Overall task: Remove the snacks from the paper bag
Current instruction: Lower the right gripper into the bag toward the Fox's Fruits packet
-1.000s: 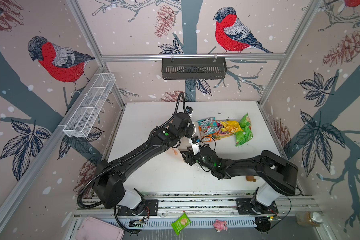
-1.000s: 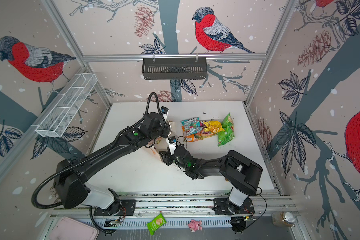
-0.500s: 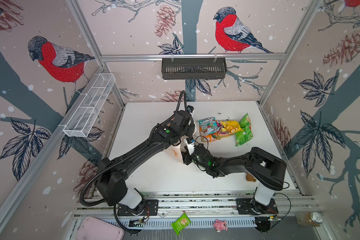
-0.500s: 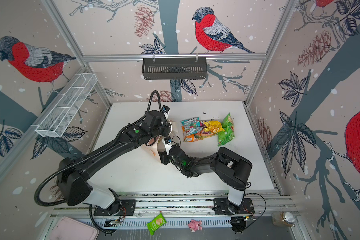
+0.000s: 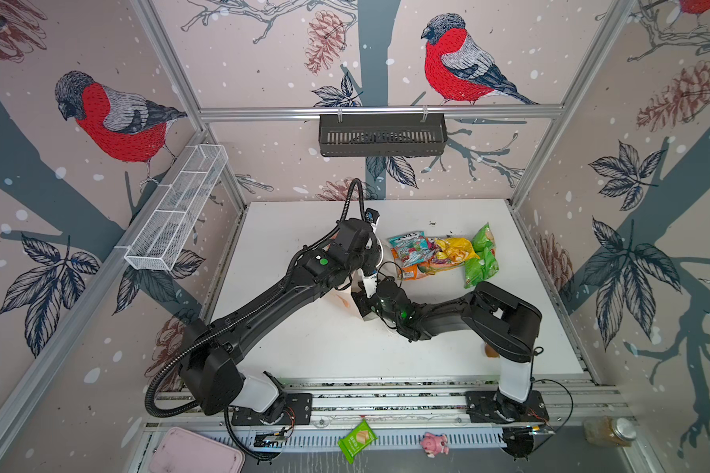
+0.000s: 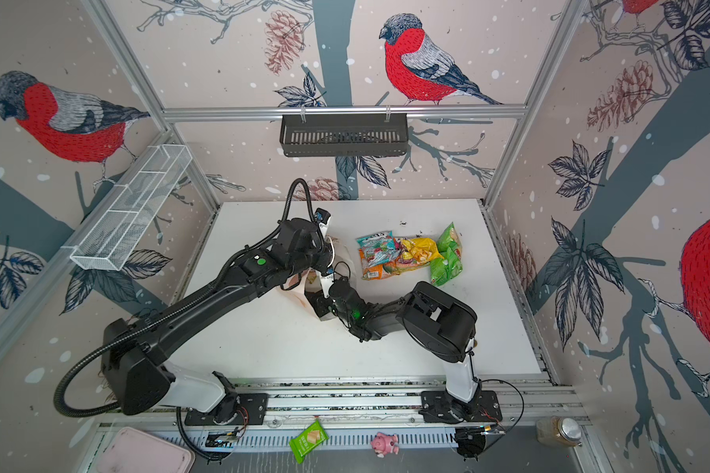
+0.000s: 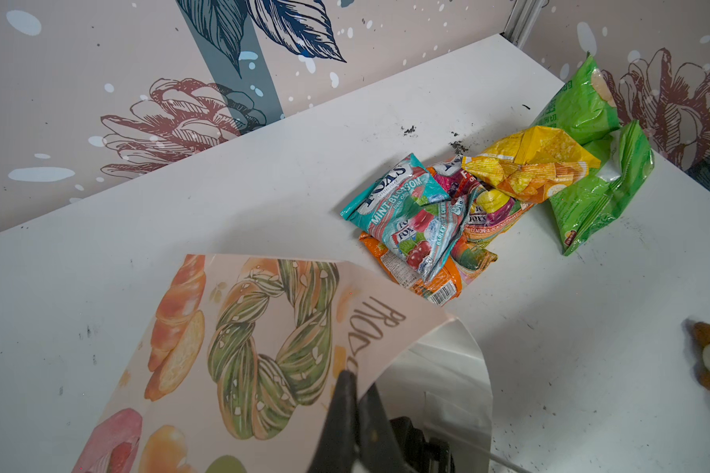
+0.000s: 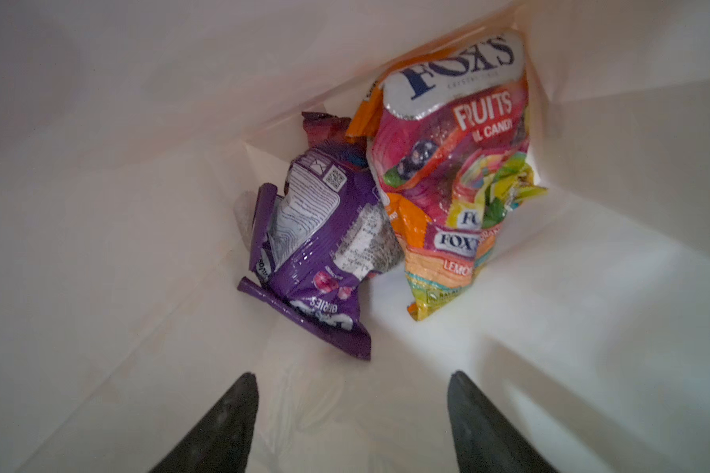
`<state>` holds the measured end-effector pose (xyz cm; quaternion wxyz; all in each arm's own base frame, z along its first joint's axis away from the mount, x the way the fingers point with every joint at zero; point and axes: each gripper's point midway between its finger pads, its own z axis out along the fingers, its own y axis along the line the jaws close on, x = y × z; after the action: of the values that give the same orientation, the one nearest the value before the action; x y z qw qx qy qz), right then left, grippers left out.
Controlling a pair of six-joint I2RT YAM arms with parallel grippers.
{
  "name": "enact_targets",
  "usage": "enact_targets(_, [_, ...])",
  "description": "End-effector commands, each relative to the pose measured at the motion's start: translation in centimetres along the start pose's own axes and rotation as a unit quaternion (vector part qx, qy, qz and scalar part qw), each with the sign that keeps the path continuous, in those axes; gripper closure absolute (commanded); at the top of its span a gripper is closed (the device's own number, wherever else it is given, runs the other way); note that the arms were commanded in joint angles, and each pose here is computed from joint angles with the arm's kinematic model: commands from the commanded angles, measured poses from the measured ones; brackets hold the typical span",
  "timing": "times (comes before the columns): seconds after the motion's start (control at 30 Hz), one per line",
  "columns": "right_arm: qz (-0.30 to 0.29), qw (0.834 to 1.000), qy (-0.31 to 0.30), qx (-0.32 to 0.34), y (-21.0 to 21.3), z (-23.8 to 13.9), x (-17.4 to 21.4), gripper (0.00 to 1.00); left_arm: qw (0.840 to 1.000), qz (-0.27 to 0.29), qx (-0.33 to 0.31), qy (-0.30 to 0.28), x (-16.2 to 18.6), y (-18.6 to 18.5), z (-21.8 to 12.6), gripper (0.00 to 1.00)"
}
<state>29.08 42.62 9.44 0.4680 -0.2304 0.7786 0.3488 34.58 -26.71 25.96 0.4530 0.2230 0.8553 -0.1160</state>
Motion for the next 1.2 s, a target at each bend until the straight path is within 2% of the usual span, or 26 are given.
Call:
enact_targets(0.0, [0.004,1.000,-0.008,0.005,-0.1,0.7,-0.4,0.26,1.000,-0.002,0.002,-0.025,-1.2,0.0,-0.5,1.00])
enact_targets(0.27, [0.028,0.998,-0.006,0.059,-1.8,2.8,-0.6,0.25,1.000,0.002,-0.001,-0.021,-1.1,0.1,-0.5,1.00])
enact_targets(0.4, [0.034,0.997,-0.011,0.065,-2.0,3.5,-0.7,0.21,1.000,0.003,-0.005,-0.020,-1.1,0.2,-0.5,1.00])
enact_targets(0.87, [0.040,0.992,-0.020,0.119,-3.8,7.2,-0.9,0.21,0.999,0.012,0.019,-0.028,-1.3,-0.6,-0.9,1.00])
enact_targets(1.0, [0.029,0.990,-0.032,0.136,-4.2,7.7,-1.4,0.27,0.999,0.012,0.020,-0.028,-1.5,-0.6,-1.0,1.00])
enact_targets(1.1, [0.026,0.988,-0.048,0.142,-4.4,7.9,-2.0,0.41,0.999,0.015,0.017,-0.027,-1.3,-0.5,-1.1,1.00])
enact_targets(1.17, [0.024,0.989,-0.051,0.140,-4.3,8.1,-2.2,0.47,1.000,0.016,0.010,-0.025,-1.3,-0.2,-1.2,1.00])
